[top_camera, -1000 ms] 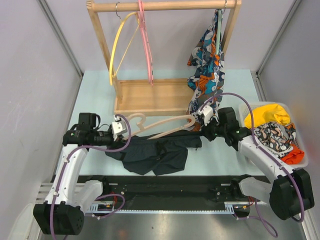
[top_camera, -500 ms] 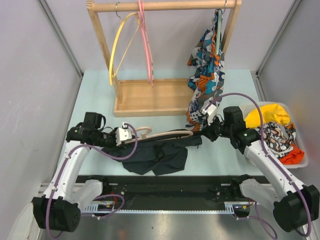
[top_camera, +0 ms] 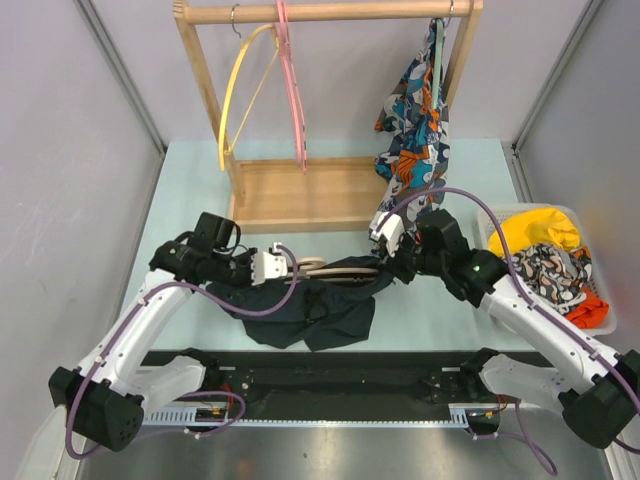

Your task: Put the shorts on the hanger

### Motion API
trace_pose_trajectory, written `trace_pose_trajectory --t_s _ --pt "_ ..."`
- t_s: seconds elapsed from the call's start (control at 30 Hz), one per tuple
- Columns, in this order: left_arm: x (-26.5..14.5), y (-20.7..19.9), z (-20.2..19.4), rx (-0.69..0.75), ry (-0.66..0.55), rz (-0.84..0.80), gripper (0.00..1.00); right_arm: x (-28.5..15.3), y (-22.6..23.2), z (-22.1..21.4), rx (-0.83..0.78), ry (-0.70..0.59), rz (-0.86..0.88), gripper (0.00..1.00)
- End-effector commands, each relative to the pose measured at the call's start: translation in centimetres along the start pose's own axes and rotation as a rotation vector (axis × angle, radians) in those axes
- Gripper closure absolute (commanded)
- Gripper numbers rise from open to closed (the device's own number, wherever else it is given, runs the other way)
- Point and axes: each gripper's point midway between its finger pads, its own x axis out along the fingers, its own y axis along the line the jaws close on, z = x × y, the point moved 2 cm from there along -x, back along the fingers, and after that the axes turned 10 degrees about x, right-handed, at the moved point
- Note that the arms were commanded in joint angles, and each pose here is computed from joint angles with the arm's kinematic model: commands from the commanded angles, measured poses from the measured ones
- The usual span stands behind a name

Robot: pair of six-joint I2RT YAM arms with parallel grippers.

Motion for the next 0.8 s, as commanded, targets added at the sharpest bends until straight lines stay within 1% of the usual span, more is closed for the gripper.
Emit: trace_pose_trajectory --t_s 0.0,0.03,0.07,0.1,0.2,0.27,0.33,0.4,0.57,0.6,0.67,0.77 --pt "-1.3 0.8 1.6 -0.005 -0.039 0.042 1.00 -0.5 -0.7 2.6 -0.057 -0.034 -0.014 0.77" --pt "-1.6 0.5 1.8 0.000 -0.050 0.048 1.00 -0.8 -0.7 2.8 -0.057 -0.039 -0.001 0.57" --pt "-1.7 0.3 2.0 0.009 -0.060 0.046 1.00 -1.2 -0.7 3.2 -0.064 -0.053 0.015 0.47" --pt "-1.9 0.2 2.3 0.018 -0.079 0.048 1.00 -1.7 -0.2 3.5 -0.088 -0.070 0.053 0.32" --pt "-2.4 -0.1 3.2 0.032 -0.124 0.054 1.00 -2.4 0.9 4.8 -0.165 -0.115 0.115 0.19" --pt "-2.6 -0.2 3.7 0.035 -0.145 0.044 1.00 -2.4 2.0 5.3 -0.205 -0.129 0.166 0.19" --pt "-2.7 -0.4 4.4 0.044 -0.182 0.030 1.00 -2.2 3.7 6.1 -0.266 -0.150 0.238 0.22" --pt "-2.9 -0.2 4.7 0.050 -0.195 0.042 1.00 -1.8 4.5 6.7 -0.307 -0.170 0.261 0.25" --pt "-3.4 -0.3 5.6 0.076 -0.237 0.036 1.00 0.4 7.3 8.1 -0.416 -0.209 0.314 0.27" --pt "-3.6 -0.4 5.8 0.079 -0.245 0.039 0.99 0.7 7.6 8.3 -0.425 -0.214 0.319 0.30" --pt "-3.7 -1.0 5.9 0.093 -0.258 0.018 0.99 1.6 8.3 8.3 -0.437 -0.204 0.344 0.32" --pt "-4.0 -1.4 6.0 0.098 -0.265 0.025 0.99 2.2 8.8 7.9 -0.437 -0.182 0.377 0.41"
